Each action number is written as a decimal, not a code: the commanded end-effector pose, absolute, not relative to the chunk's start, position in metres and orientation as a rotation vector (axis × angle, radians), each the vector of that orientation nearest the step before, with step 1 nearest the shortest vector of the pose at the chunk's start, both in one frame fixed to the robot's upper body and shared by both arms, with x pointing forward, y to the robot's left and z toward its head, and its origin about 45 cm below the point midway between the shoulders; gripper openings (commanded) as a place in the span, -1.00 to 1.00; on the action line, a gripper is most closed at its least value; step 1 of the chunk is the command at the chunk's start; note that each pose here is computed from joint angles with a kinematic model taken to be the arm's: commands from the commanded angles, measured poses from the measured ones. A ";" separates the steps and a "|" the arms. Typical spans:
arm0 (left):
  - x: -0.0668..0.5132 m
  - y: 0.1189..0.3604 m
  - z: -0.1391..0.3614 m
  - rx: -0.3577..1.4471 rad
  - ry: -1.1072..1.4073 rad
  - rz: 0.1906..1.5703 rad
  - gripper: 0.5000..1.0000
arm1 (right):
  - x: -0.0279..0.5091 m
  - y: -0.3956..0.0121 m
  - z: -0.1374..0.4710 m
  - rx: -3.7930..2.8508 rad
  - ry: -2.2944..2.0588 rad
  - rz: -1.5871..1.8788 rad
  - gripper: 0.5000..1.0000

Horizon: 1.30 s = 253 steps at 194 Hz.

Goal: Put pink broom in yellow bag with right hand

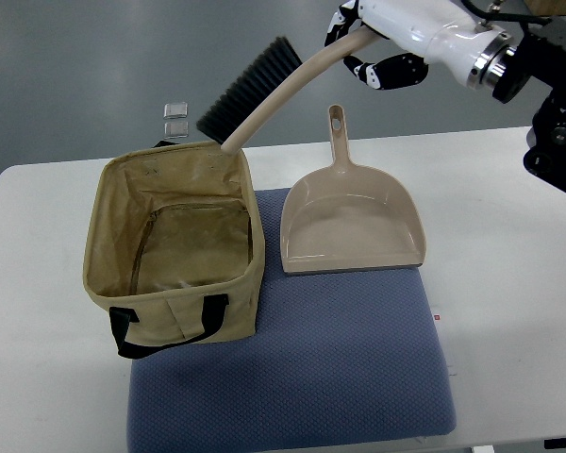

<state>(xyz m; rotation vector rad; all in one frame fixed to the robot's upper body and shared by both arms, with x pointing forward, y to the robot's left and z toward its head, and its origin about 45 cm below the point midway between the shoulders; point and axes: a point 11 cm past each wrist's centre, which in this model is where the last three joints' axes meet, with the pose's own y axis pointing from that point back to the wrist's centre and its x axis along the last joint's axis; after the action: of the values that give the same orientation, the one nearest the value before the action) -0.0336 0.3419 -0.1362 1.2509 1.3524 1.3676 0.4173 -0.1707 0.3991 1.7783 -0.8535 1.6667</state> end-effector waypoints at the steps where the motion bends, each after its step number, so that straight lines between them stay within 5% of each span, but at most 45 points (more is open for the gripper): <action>1: -0.034 0.342 -0.136 1.249 1.354 1.367 1.00 | 0.413 -0.144 0.391 1.827 -0.803 1.686 -1.00; 49: -0.034 0.342 -0.136 1.251 1.353 1.369 1.00 | 0.406 -0.114 0.380 1.892 -0.771 1.707 -1.00; 67: -0.034 0.342 -0.136 1.251 1.353 1.366 1.00 | 0.403 -0.109 0.373 1.923 -0.770 1.697 -0.20; 115: -0.034 0.342 -0.136 1.252 1.352 1.367 1.00 | 0.400 -0.103 0.368 1.955 -0.765 1.685 0.39; 187: -0.034 0.342 -0.136 1.251 1.353 1.366 1.00 | 0.409 -0.130 0.376 1.950 -0.918 1.643 0.42; 253: -0.033 0.342 -0.136 1.251 1.351 1.368 1.00 | 0.427 -0.216 0.350 2.262 -1.444 0.960 0.42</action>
<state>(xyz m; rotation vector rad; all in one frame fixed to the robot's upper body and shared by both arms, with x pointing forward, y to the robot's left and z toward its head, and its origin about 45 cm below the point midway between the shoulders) -0.0338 0.3419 -0.1362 1.2512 1.3523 1.3668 0.4220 -0.1889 0.3592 2.1447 -1.2624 1.2290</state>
